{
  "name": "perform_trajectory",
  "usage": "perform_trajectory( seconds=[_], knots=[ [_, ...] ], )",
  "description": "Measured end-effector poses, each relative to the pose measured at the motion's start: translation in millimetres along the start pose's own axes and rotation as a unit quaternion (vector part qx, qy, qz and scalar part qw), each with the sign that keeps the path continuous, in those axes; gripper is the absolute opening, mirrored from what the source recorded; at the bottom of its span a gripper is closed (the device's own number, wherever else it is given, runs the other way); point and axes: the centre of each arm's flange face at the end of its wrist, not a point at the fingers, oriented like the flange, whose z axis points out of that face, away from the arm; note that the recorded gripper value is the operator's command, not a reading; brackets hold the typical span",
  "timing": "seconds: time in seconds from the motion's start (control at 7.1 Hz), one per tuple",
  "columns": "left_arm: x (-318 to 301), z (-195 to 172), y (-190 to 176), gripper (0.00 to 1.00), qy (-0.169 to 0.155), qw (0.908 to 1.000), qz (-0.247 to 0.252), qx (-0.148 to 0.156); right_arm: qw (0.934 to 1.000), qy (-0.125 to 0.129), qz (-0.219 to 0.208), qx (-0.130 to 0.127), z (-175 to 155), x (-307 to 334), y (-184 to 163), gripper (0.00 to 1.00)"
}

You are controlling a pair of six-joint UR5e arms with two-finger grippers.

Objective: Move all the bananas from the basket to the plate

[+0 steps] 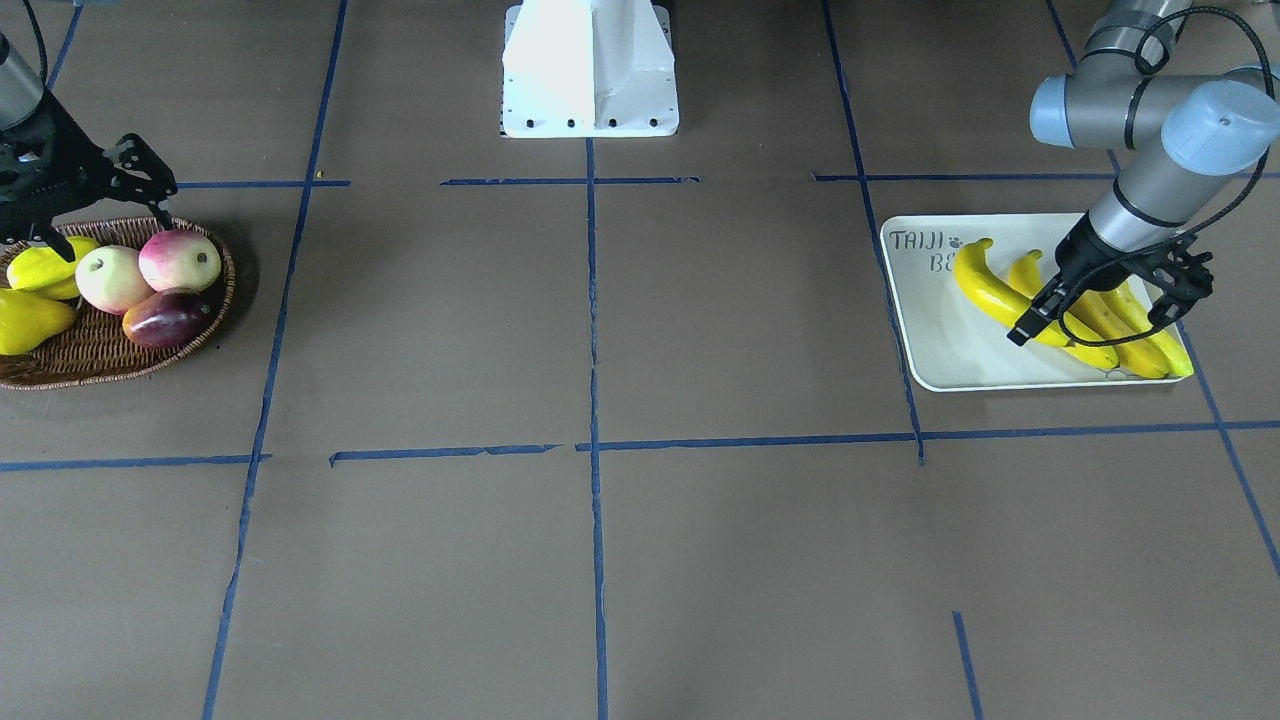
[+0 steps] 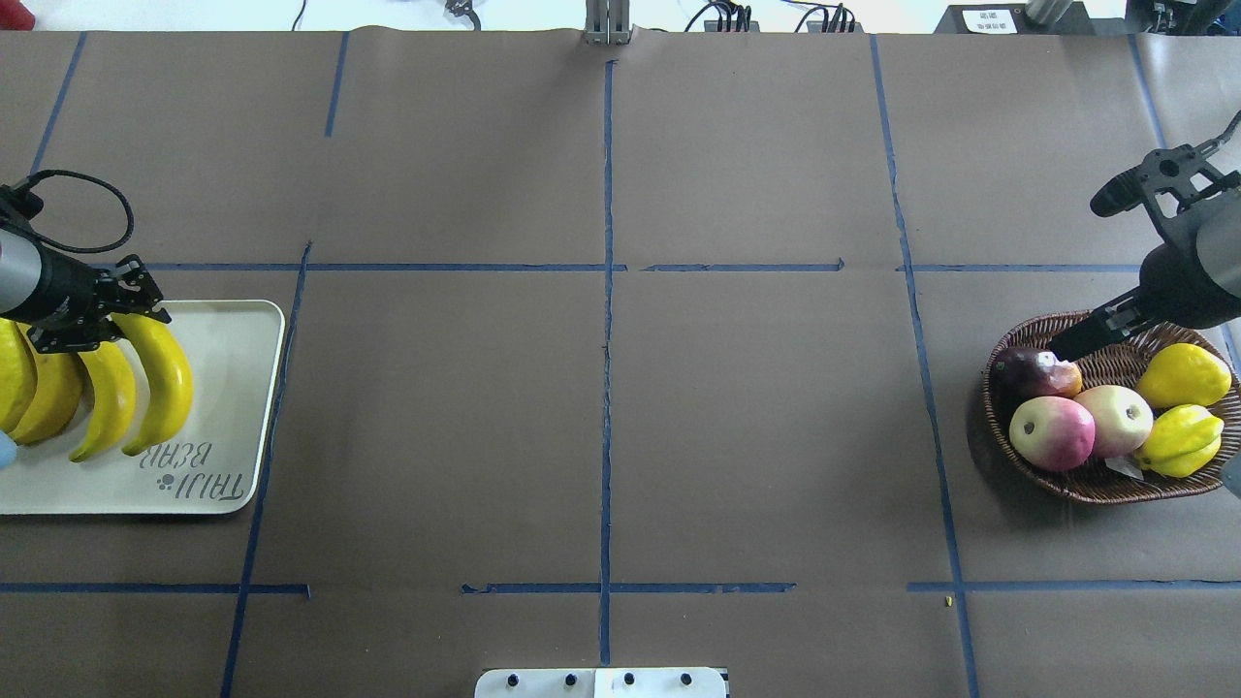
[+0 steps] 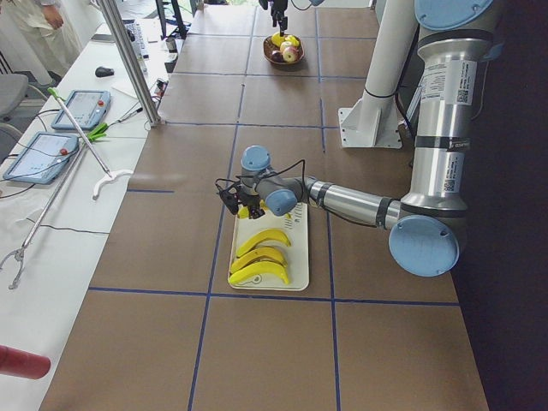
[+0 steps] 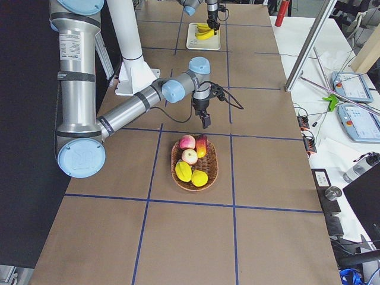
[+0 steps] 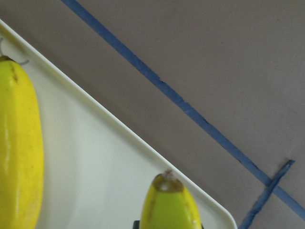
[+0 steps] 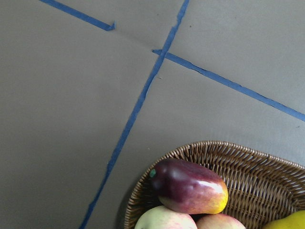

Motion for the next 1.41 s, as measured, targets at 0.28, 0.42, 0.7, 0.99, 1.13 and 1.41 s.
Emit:
perform_trajectory(
  seconds=[0.28,0.42,0.7,0.99,1.13,1.41],
  knots=[
    [-21,3,-5,0.99,-0.012,0.9999,0.005,0.009,1.0,0.002,-0.001,-0.003,3,5,2,0.99],
    [-23,3,-6,1.0,-0.013,0.9998,0.006,0.016,1.0,0.002,-0.002,-0.004,3,6,2,0.99],
    [-21,-4,-9,1.0,-0.008,0.9997,0.007,0.021,1.0,0.001,-0.001,-0.004,3,8,3,0.99],
    [-28,-27,-24,1.0,0.004,0.9995,0.026,0.014,0.9999,-0.001,-0.01,-0.007,-1,23,9,0.99],
    [-49,-44,-40,1.0,0.007,0.9985,0.055,0.006,0.9998,0.001,-0.017,-0.01,-3,37,17,0.99],
    [-112,-73,-67,1.0,0.003,0.9868,0.162,0.002,0.9992,0.01,-0.033,-0.018,-5,75,36,0.99]
  ],
)
